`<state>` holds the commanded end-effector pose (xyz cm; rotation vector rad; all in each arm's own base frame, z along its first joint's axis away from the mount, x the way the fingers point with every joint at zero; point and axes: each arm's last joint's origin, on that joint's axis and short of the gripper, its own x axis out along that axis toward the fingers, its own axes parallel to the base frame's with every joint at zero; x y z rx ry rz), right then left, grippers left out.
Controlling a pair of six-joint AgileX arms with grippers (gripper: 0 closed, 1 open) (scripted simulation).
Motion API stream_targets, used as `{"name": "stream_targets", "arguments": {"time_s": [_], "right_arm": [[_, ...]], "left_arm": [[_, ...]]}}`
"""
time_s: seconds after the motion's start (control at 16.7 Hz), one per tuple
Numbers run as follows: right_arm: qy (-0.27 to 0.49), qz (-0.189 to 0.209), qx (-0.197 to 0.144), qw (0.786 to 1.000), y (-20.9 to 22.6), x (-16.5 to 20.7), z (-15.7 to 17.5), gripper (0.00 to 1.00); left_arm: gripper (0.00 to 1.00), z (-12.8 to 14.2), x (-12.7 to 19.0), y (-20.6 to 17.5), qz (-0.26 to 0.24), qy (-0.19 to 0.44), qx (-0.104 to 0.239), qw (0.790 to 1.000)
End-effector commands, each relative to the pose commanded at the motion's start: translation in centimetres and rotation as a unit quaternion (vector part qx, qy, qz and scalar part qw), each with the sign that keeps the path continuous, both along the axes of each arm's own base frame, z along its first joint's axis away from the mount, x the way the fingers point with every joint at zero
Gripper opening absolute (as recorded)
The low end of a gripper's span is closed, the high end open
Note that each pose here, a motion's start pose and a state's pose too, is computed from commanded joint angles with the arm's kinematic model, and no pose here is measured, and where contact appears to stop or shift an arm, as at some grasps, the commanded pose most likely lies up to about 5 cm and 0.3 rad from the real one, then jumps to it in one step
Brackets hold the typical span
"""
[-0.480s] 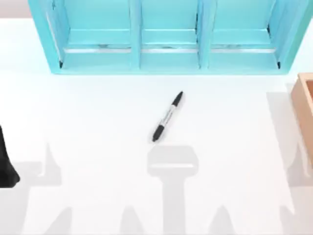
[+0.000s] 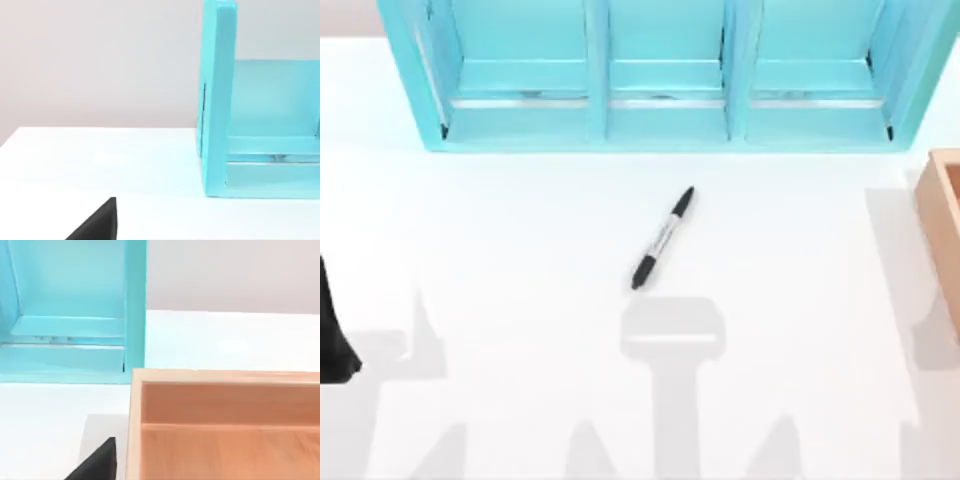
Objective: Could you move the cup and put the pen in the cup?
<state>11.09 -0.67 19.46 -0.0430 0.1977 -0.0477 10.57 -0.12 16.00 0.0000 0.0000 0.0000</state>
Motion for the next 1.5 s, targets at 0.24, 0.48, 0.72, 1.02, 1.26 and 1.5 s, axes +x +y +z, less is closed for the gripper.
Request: {"name": "stream_targets", "arguments": {"time_s": [0.24,0.48,0.72,1.02,1.26,1.5], "right_arm": [[0.142,-0.022,-0.018,0.990,-1.0,2.4,4.2,1.00],[0.310,-0.035,-0.023,0.950,-2.9,7.3,7.5,1.00],[0.463,-0.030,-0.009,0.886,-5.8,13.3,8.3,1.00],[0.590,-0.012,0.019,0.807,-9.4,18.9,6.8,1.00],[0.634,-0.001,0.034,0.773,-10.9,20.7,5.5,1.00],[0.636,-0.001,0.035,0.771,-11.0,20.8,5.5,1.00]], "left_arm": [[1.00,0.0,0.0,0.0,0.000,0.000,0.000,1.000],[1.00,0.0,0.0,0.0,0.000,0.000,0.000,1.000],[1.00,0.0,0.0,0.0,0.000,0.000,0.000,1.000],[1.00,0.0,0.0,0.0,0.000,0.000,0.000,1.000],[1.00,0.0,0.0,0.0,0.000,0.000,0.000,1.000],[1.00,0.0,0.0,0.0,0.000,0.000,0.000,1.000]]}}
